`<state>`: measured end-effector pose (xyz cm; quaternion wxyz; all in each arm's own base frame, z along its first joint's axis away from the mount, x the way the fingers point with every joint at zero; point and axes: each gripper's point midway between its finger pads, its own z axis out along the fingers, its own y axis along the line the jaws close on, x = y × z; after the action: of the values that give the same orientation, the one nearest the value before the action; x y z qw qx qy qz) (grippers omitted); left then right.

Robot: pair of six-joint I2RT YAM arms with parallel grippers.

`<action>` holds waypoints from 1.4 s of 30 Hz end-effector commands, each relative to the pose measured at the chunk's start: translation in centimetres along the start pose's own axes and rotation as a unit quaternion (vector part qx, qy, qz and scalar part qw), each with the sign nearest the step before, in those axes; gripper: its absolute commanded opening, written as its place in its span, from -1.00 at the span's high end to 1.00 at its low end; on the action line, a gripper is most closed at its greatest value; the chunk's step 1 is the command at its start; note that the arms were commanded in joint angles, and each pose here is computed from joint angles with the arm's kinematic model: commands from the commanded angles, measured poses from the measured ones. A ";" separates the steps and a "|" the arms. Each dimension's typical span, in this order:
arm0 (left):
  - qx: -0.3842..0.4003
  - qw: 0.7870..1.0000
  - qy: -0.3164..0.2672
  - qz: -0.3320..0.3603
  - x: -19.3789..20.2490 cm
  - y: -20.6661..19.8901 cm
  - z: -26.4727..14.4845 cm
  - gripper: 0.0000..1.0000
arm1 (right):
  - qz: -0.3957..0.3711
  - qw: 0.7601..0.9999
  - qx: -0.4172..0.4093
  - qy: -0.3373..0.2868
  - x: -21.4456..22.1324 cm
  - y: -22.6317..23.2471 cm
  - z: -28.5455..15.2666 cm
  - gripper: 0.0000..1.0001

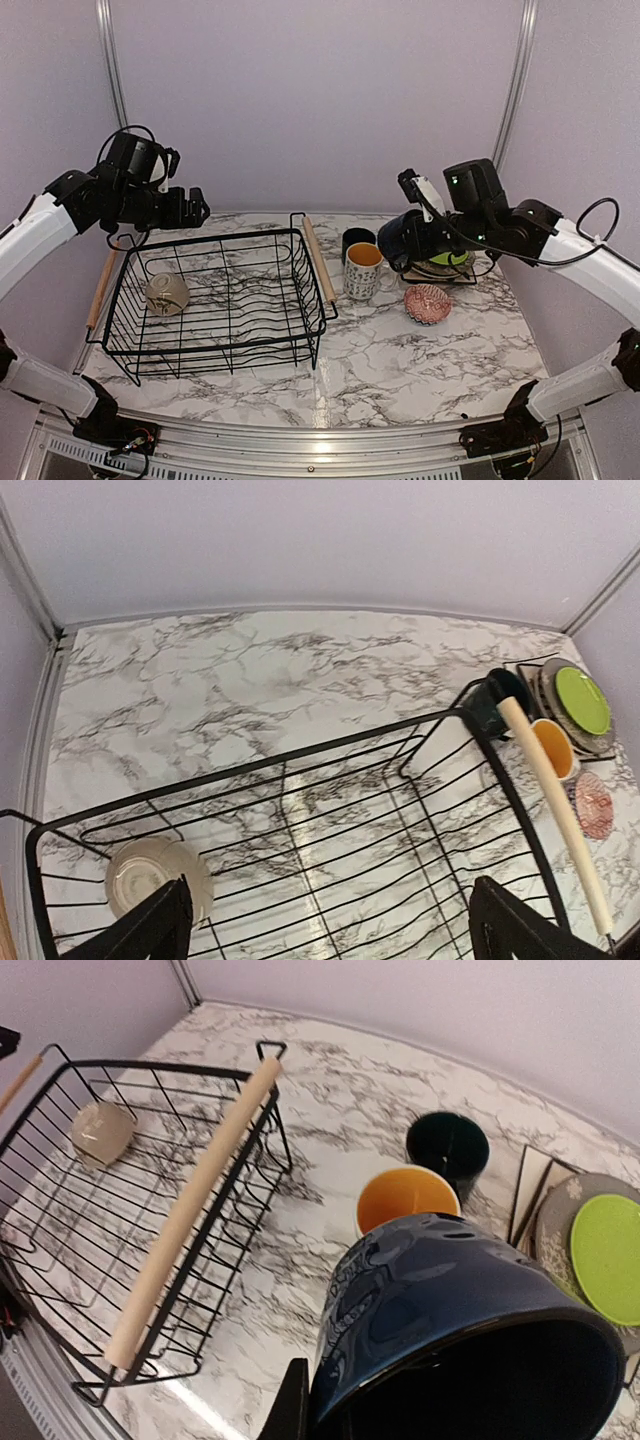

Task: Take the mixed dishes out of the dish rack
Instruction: Place the cup at the center of the board.

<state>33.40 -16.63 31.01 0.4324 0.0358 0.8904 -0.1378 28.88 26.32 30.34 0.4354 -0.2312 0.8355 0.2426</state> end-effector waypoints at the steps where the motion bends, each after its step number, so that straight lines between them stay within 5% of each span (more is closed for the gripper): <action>1: -0.184 0.977 0.104 0.012 4.6 7.7 1.7 -0.98 | -0.048 0.982 0.118 0.139 6.9 -4.4 1.2 1.00; 7: -0.248 0.951 0.180 0.048 7.2 11.0 4.6 -0.98 | -0.089 0.953 0.141 0.255 12.5 -3.8 5.3 1.00; 18: -0.263 0.942 0.205 0.040 8.3 12.6 6.7 -0.98 | -0.088 0.961 0.081 0.249 13.8 -1.0 10.6 1.00; 29: -0.271 0.932 0.236 0.053 10.3 13.5 8.0 -0.98 | -0.080 0.958 0.073 0.266 16.1 -0.8 11.3 1.00; 36: -0.284 0.920 0.264 0.059 11.3 14.1 9.5 -0.98 | -0.081 0.951 0.096 0.284 18.1 -2.1 11.9 0.79; 42: -0.289 0.917 0.271 0.047 11.9 14.6 11.1 -0.98 | -0.084 0.944 0.118 0.296 19.1 -3.1 12.1 0.29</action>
<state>36.39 -6.76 12.28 0.1725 -0.0002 0.9723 0.1574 27.47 28.00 7.74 0.1972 -0.3195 0.9259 0.0405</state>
